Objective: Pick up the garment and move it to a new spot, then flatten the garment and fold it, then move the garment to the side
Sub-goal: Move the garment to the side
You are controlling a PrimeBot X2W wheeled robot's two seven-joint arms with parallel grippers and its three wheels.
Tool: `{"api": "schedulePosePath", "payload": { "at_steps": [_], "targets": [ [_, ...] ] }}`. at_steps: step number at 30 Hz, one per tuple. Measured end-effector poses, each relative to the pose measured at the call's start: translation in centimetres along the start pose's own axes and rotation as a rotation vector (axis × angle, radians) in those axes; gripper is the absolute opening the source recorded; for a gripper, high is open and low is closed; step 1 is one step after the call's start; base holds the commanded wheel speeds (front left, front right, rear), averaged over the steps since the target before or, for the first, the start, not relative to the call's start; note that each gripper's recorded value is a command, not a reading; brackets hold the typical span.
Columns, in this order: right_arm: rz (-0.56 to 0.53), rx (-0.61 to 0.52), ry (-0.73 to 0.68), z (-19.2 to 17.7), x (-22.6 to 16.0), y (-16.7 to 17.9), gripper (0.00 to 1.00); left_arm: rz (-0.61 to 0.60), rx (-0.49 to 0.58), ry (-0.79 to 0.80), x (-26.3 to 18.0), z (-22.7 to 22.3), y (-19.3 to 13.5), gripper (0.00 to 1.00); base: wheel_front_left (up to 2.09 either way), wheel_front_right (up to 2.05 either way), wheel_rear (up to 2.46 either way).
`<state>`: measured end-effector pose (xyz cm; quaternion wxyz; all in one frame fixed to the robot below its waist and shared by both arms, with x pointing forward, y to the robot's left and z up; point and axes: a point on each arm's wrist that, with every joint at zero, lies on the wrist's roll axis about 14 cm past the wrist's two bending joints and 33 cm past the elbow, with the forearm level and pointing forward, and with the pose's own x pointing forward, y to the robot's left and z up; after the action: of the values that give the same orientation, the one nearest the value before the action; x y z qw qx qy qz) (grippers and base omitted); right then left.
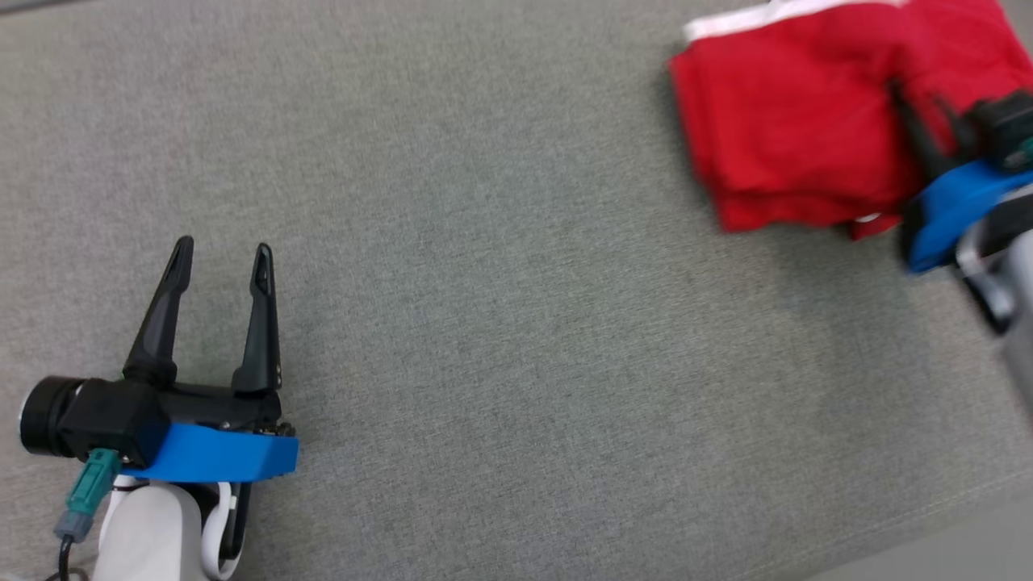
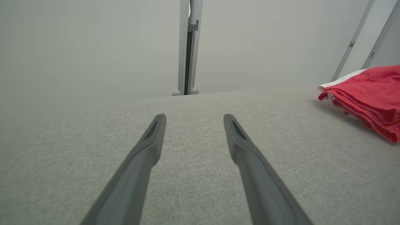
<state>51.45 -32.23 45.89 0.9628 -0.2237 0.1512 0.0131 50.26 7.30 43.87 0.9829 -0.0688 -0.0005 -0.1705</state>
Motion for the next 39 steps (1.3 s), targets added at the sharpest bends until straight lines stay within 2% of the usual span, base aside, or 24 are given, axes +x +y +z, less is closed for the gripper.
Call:
{"api": "schedulePosePath", "payload": {
  "at_steps": [3,4,10,14,19,20,21,22,23,30,31,39],
  "targets": [
    [-0.056,-0.072,0.043,-0.2,0.4,-4.1,0.00,-0.005,0.004,0.008,0.6,-0.8,0.3,1.00,0.00,0.00,0.00],
    [-0.087,-0.118,0.083,-0.6,0.5,-6.5,0.00,-0.006,0.008,0.013,0.9,-1.4,0.7,1.00,0.00,0.00,0.00],
    [-0.166,-0.176,0.171,-1.2,0.8,-11.6,0.00,-0.013,0.012,0.018,1.9,-2.7,1.4,1.00,0.00,0.00,0.00],
    [-0.191,-0.212,0.235,-2.2,1.1,-13.2,0.00,-0.017,0.012,0.012,2.4,-3.2,1.7,1.00,0.00,0.00,0.00],
    [-0.213,-0.203,0.271,-3.2,1.9,-13.8,0.00,-0.014,0.014,0.008,2.8,-3.6,2.2,1.00,0.00,0.00,0.00],
    [-0.216,-0.201,0.281,-3.5,2.0,-13.8,0.04,-0.013,0.013,0.007,2.8,-3.7,2.2,1.00,0.00,0.00,0.00],
    [-0.220,-0.192,0.284,-3.7,2.2,-13.8,0.33,-0.011,0.013,0.007,2.9,-3.7,2.3,1.00,0.00,0.00,0.00],
    [-0.222,-0.183,0.282,-3.7,2.4,-13.7,0.82,-0.010,0.013,0.006,2.9,-3.7,2.4,1.00,0.00,0.00,0.00],
    [-0.226,-0.175,0.278,-3.7,2.6,-13.6,1.00,-0.009,0.012,0.006,2.9,-3.7,2.4,1.00,0.00,0.00,0.00],
    [-0.305,-0.163,0.149,-0.7,2.4,-15.2,1.00,0.016,0.010,-0.002,2.6,-2.8,2.9,1.00,0.00,0.00,0.00],
    [-0.305,-0.140,0.077,0.8,2.5,-14.5,1.00,0.028,0.015,-0.006,2.3,-2.2,3.1,1.00,0.00,0.00,0.00],
    [-0.230,-0.056,-0.239,7.8,1.3,-8.8,1.00,0.091,0.030,-0.033,-0.4,1.1,3.9,1.00,0.00,0.00,0.00]
  ]
}}
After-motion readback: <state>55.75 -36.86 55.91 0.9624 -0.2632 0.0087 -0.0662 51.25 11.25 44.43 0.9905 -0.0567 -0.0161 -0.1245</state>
